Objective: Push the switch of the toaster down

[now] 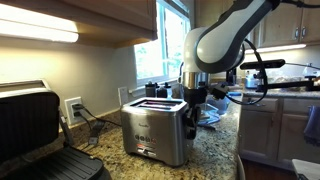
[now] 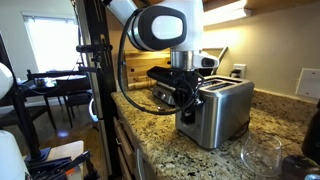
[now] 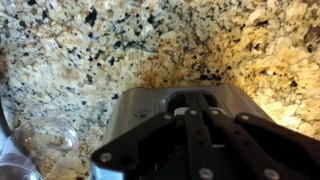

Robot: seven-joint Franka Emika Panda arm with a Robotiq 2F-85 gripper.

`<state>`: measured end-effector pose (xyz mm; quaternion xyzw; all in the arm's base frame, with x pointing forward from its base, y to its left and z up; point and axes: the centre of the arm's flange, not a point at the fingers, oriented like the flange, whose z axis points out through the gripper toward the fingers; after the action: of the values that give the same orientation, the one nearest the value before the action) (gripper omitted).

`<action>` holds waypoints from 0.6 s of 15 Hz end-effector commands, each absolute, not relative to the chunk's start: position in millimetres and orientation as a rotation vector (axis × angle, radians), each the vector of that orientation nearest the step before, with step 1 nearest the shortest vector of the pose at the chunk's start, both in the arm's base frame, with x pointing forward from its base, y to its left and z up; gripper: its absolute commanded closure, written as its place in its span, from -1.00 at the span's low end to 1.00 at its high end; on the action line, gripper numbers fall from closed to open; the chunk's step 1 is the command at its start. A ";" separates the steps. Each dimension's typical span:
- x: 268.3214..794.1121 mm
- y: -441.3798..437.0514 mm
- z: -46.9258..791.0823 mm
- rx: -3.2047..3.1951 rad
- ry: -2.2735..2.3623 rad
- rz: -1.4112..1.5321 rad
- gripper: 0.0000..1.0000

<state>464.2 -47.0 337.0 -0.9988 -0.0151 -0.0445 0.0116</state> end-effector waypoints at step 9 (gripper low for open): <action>435.6 -38.3 405.8 -3.118 -0.096 -0.087 0.47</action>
<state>464.2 -47.0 337.0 -0.9988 -0.0152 -0.0444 0.0115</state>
